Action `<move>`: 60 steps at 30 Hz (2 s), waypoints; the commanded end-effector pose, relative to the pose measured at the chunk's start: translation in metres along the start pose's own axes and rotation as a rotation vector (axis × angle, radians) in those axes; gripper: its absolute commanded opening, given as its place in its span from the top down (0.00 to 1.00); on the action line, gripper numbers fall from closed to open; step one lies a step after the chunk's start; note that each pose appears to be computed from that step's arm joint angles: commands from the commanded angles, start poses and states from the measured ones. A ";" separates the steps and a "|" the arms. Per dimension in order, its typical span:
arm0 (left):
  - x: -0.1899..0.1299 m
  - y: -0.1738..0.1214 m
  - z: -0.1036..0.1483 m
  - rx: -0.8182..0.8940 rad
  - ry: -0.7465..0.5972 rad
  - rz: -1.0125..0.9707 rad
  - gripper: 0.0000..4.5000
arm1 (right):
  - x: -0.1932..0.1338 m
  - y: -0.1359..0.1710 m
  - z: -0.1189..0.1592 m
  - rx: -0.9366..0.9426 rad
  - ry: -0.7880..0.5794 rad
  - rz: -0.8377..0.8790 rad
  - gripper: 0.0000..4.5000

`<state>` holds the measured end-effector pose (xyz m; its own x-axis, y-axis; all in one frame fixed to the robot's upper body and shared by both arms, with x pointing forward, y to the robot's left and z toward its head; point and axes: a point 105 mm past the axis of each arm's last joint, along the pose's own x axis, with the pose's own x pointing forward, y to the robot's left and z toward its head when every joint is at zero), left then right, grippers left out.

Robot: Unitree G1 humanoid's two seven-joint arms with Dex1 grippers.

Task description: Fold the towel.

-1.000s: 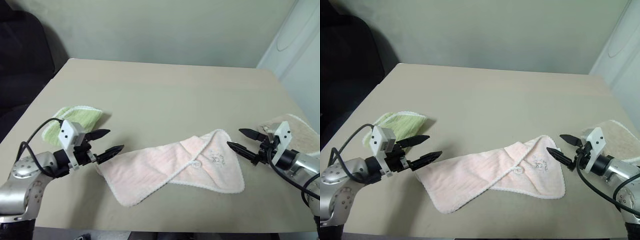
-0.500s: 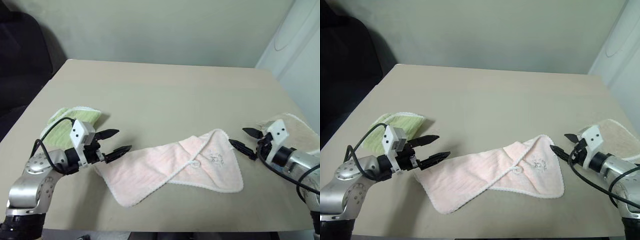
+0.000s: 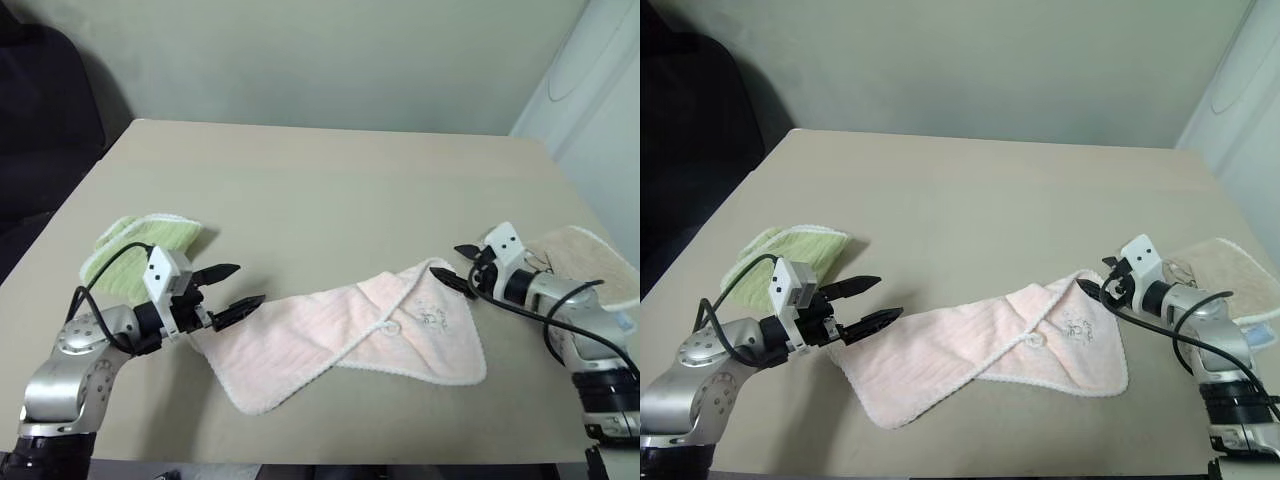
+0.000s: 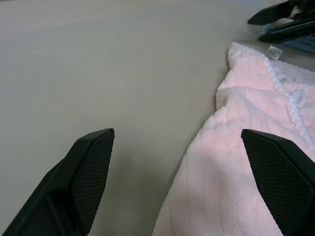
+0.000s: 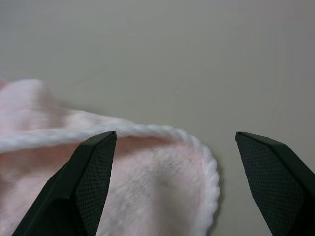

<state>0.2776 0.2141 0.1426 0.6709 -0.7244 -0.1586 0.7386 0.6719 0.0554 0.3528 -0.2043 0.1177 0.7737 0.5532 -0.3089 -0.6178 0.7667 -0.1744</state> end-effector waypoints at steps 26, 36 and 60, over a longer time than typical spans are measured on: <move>-0.004 0.003 0.022 0.098 -0.025 0.003 0.00 | 0.024 -0.016 -0.012 0.018 0.035 -0.029 0.99; -0.005 -0.028 0.018 0.296 0.210 -0.375 0.00 | 0.032 -0.027 -0.011 -0.011 0.042 -0.110 0.99; -0.006 -0.083 -0.050 0.694 0.559 -1.043 0.00 | 0.031 -0.013 -0.018 -0.010 0.034 -0.118 0.99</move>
<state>0.2111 0.1687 0.0959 -0.1913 -0.6109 -0.7682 0.9008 -0.4201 0.1097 0.3833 -0.1988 0.0878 0.8218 0.4616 -0.3339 -0.5418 0.8145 -0.2075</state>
